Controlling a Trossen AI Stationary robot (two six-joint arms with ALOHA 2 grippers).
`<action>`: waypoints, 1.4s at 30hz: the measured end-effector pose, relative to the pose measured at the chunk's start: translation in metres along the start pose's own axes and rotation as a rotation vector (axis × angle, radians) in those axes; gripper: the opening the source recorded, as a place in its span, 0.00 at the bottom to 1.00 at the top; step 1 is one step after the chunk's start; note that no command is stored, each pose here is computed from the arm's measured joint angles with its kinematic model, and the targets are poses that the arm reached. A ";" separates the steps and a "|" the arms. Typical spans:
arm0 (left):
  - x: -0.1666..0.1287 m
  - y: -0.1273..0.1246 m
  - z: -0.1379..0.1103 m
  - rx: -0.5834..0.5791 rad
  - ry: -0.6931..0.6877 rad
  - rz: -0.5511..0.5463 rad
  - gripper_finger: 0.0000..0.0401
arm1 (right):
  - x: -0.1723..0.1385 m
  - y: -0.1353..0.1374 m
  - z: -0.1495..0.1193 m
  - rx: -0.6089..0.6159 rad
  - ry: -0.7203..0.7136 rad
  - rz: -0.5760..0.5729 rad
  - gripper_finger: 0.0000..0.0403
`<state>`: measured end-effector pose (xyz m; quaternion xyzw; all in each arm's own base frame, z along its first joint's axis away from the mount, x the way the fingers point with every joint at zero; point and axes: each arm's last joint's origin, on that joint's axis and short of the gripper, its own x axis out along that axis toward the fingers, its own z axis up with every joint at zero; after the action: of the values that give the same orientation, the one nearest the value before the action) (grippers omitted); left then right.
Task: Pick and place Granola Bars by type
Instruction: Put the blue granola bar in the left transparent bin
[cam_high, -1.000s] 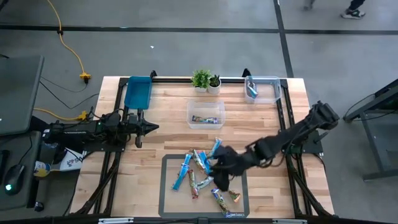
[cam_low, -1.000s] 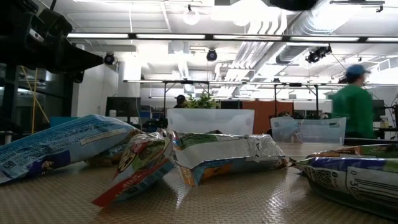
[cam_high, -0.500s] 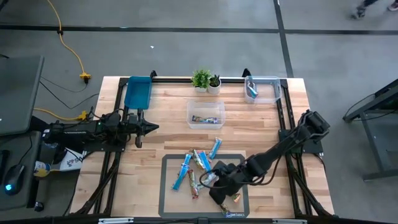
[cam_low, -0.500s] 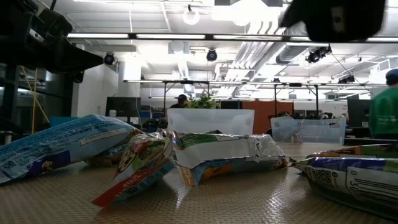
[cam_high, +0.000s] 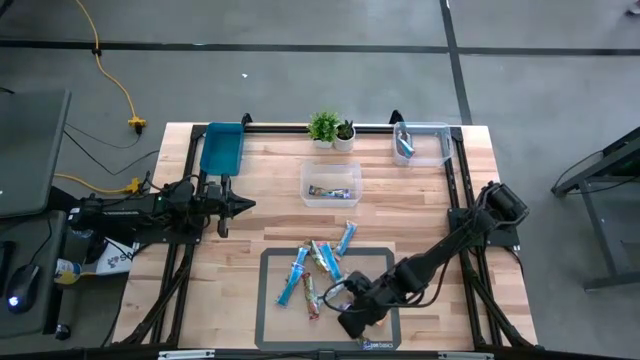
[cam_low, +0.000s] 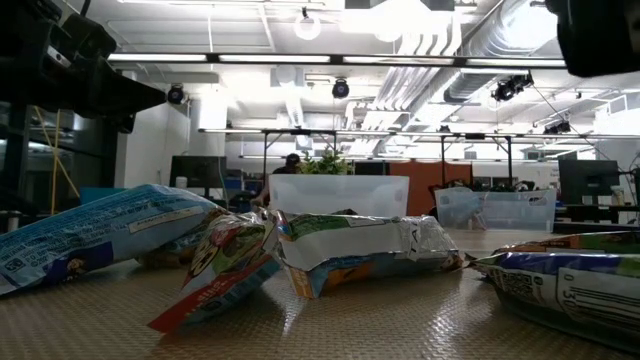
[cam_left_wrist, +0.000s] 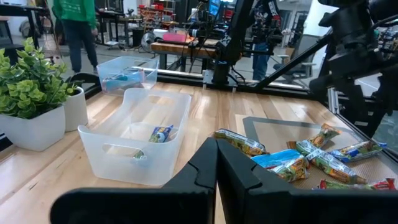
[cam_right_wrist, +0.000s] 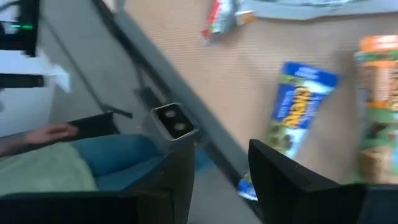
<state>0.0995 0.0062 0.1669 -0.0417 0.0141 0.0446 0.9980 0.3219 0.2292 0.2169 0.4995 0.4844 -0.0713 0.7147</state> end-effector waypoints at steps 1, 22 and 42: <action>0.000 0.000 0.000 0.000 0.000 0.000 0.00 | 0.001 0.003 0.000 -0.004 0.003 0.029 0.33; 0.000 0.000 0.000 0.000 0.000 0.000 0.00 | 0.029 0.084 -0.035 -0.052 0.132 -0.194 0.33; 0.000 0.000 0.000 0.000 0.000 0.001 0.00 | 0.078 0.053 -0.025 0.133 -0.051 -0.480 0.43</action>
<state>0.0994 0.0062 0.1671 -0.0419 0.0139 0.0449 0.9980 0.3778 0.3049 0.1911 0.4141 0.5652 -0.2834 0.6548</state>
